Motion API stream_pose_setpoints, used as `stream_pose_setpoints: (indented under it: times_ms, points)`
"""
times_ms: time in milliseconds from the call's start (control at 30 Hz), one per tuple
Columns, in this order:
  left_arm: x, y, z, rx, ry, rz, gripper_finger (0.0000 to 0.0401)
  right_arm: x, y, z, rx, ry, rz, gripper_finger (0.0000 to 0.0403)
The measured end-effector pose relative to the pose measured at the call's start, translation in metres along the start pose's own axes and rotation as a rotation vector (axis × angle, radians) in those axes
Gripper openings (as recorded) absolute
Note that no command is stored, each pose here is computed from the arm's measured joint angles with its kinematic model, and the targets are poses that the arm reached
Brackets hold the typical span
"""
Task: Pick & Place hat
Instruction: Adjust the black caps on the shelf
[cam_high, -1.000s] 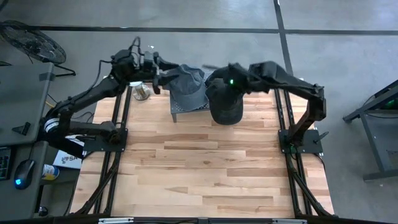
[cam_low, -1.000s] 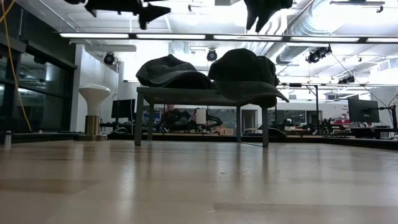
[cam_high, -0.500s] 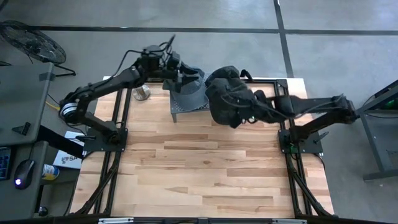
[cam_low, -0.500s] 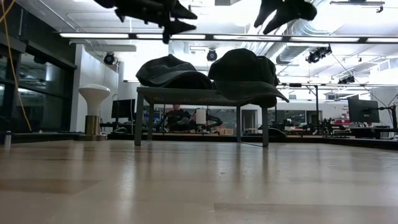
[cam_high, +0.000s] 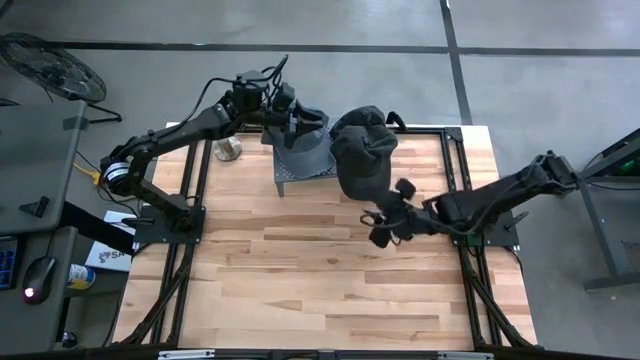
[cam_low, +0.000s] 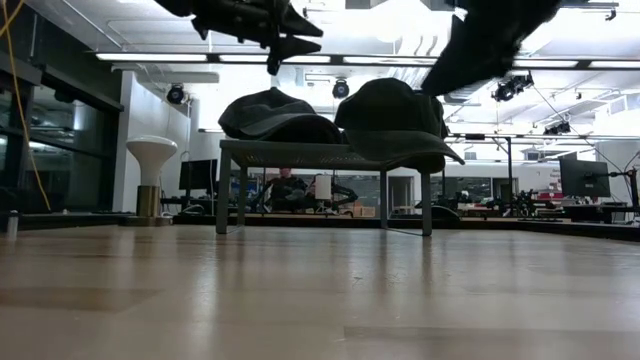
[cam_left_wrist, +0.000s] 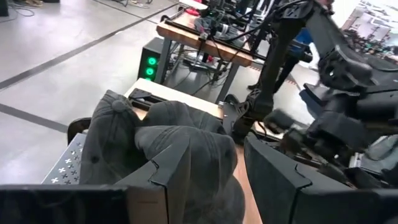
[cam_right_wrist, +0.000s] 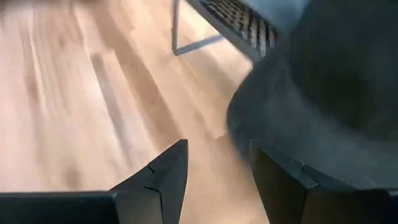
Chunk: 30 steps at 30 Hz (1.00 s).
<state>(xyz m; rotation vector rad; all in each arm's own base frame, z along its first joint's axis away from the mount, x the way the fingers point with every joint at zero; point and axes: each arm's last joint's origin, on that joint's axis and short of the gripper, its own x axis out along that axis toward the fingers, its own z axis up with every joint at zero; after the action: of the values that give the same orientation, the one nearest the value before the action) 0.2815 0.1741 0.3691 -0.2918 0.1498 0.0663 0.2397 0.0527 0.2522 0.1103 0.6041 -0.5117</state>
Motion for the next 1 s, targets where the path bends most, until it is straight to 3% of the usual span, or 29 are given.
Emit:
stream_pose_setpoints:
  times_ms: [167,333,533,1000]
  points:
    - [0.0,-0.001,0.0,0.0,0.008,-0.043,0.0146,-0.001,0.012,-0.032,0.58,-0.084,0.01,0.0165]
    - [0.0,-0.001,0.001,0.006,0.0,-0.047,0.0146,-0.001,0.022,-0.061,0.941,-0.324,0.101,0.0165]
    - [0.0,-0.001,0.002,0.016,-0.014,-0.046,0.0146,0.016,0.015,-0.074,1.087,-0.492,0.116,0.0165]
    - [0.0,-0.001,0.002,0.017,-0.013,-0.047,0.0146,0.043,0.02,-0.089,1.19,-0.352,0.172,0.0165]
